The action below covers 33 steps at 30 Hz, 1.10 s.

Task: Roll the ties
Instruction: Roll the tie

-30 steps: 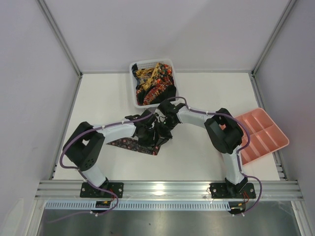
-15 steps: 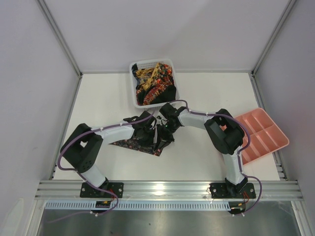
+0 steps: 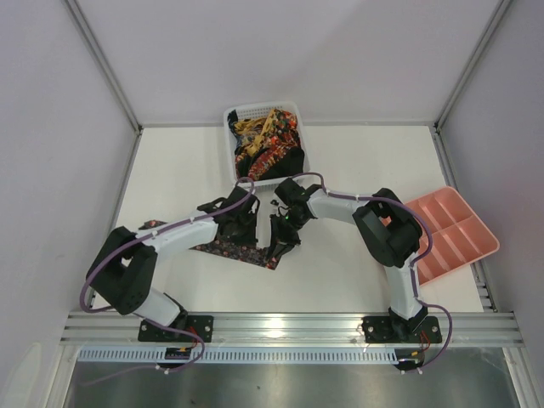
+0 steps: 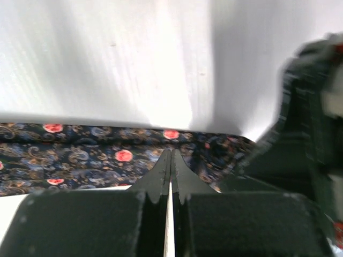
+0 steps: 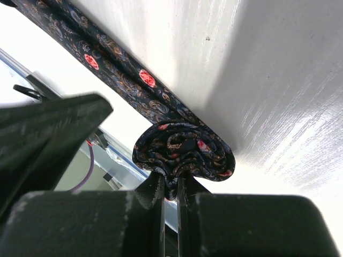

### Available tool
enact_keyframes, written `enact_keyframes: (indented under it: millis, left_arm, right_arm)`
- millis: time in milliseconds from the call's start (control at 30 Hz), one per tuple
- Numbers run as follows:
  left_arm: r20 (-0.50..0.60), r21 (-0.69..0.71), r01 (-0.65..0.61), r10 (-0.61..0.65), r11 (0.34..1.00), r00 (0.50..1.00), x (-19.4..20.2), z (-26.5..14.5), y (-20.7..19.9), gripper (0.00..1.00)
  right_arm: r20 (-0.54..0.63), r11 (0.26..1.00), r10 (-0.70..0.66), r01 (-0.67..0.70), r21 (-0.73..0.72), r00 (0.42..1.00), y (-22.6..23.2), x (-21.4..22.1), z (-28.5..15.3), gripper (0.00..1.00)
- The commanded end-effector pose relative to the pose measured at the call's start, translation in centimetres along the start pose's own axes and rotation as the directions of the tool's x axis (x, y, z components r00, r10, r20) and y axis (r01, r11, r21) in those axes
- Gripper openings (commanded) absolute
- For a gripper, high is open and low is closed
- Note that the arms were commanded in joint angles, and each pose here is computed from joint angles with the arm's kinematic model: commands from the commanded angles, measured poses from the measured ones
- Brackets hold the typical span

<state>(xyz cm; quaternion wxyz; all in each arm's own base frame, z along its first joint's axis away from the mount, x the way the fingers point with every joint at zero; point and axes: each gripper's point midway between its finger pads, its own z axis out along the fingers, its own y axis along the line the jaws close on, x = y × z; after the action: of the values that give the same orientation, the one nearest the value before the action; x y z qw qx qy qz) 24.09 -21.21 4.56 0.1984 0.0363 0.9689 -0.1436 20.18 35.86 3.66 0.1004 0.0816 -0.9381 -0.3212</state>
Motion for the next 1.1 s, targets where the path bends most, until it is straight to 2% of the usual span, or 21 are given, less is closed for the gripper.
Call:
enact_keyframes:
  millis: [0,267,433,833,1067]
  left_arm:
    - [-0.022,-0.009,0.009,-0.009,1.000,1.000,0.1,1.0,0.7,0.01]
    - [-0.083,0.026,0.050,-0.047,0.998,0.995,2.1,2.5,0.5,0.01]
    - [-0.081,0.037,0.059,-0.056,0.998,0.995,2.1,2.3,0.3,0.01]
    - [-0.074,0.027,0.054,-0.052,0.998,0.996,1.9,1.9,0.3,0.01]
    - [-0.067,0.031,0.050,-0.048,0.998,0.997,1.4,1.5,0.1,0.01]
  right_arm:
    - [0.056,0.998,-0.020,0.016,0.059,0.998,-0.3,-0.8,-0.4,0.00]
    - [0.039,0.998,-0.008,0.006,0.064,0.999,0.7,-1.6,-0.1,0.17]
    - [0.021,0.997,-0.012,0.010,0.080,1.000,1.3,-1.6,0.4,0.29]
    - [0.045,0.995,-0.068,0.064,0.083,0.997,1.9,-1.2,-0.9,0.45]
    - [0.074,0.987,-0.154,0.156,-0.024,0.985,3.4,-1.1,-1.6,0.49]
